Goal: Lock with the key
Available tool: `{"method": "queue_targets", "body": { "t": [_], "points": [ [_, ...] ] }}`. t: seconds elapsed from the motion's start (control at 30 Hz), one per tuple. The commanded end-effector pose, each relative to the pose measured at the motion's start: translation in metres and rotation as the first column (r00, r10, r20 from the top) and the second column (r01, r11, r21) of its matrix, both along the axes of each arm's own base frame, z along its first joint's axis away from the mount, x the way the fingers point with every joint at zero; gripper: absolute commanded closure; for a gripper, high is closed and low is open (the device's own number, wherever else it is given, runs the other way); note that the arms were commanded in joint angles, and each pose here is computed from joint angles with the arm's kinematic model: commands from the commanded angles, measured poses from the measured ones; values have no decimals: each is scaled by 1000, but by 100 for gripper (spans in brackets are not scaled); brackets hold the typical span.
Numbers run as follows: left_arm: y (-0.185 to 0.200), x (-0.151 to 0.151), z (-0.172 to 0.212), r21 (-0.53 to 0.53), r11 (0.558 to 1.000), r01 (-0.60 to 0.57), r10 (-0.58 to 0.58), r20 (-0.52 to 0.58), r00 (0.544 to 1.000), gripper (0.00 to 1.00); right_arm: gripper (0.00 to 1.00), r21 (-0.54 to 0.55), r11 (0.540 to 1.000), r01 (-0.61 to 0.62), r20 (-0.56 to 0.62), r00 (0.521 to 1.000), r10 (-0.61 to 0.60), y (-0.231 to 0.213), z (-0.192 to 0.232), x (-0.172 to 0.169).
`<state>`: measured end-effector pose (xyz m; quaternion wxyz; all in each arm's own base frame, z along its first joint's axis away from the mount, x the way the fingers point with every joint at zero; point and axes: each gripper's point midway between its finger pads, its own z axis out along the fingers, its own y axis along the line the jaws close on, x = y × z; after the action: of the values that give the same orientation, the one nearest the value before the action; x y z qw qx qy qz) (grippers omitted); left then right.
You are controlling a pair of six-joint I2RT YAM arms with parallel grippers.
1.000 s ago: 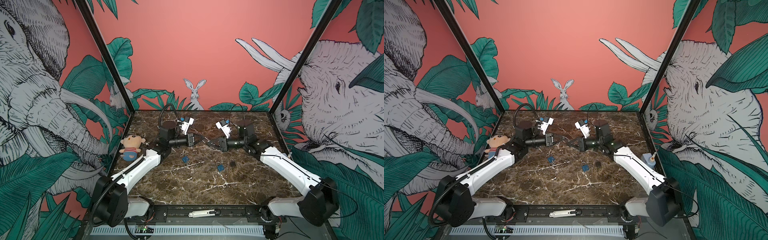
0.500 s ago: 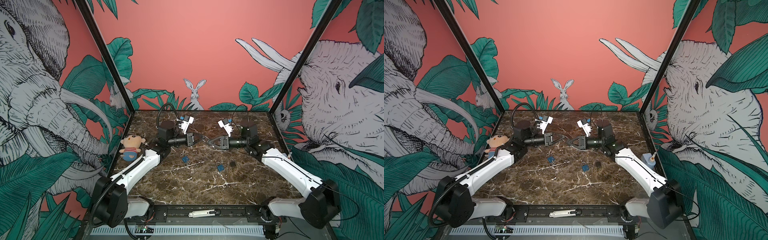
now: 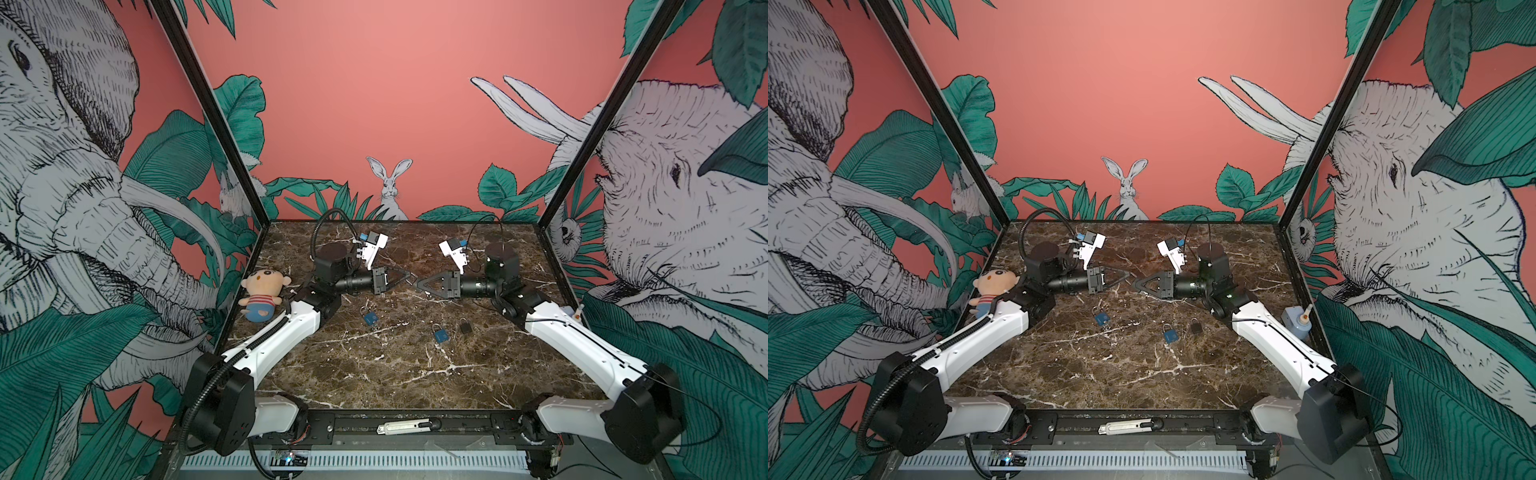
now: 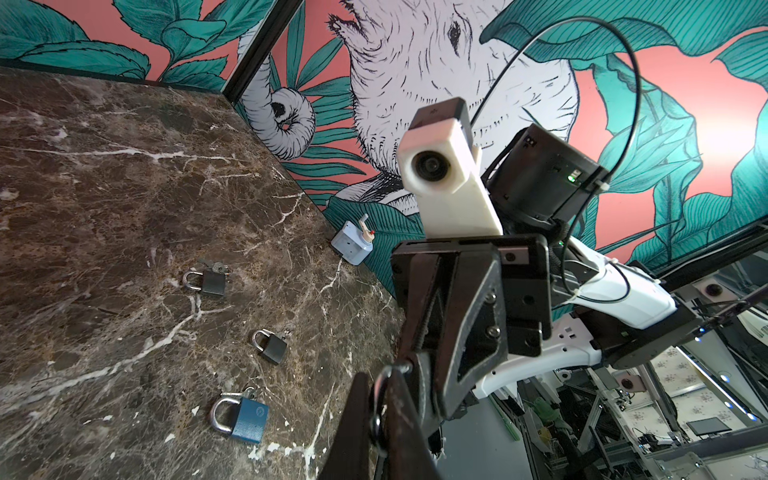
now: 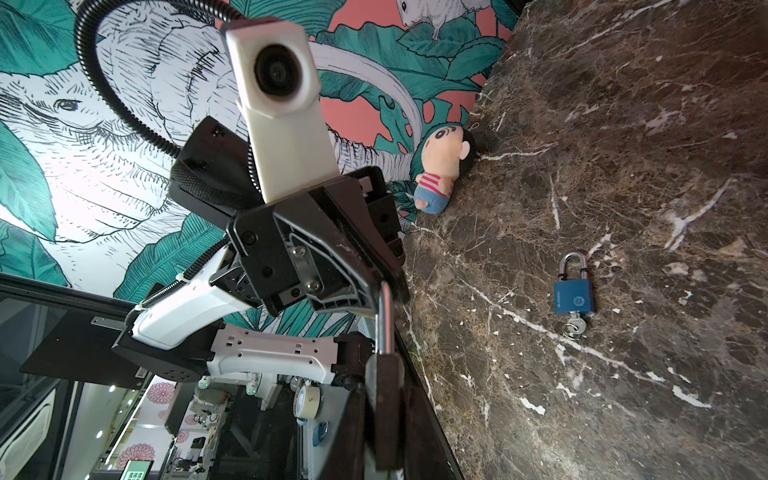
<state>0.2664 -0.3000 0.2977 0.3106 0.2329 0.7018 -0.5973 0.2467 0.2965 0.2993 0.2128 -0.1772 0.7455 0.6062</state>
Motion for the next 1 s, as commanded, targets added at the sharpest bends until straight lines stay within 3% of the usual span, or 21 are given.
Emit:
{"method": "queue_targets", "body": {
  "t": [0.0, 0.97],
  "points": [
    [-5, -10, -45, 84, 996, 16, -5, -136, 991, 100, 100, 170, 975, -146, 311, 946, 88, 0, 87, -31],
    [-28, -77, -71, 101, 980, 172, -146, -226, 963, 100, 100, 155, 981, -121, 312, 948, 68, 10, 80, -10]
  ]
}}
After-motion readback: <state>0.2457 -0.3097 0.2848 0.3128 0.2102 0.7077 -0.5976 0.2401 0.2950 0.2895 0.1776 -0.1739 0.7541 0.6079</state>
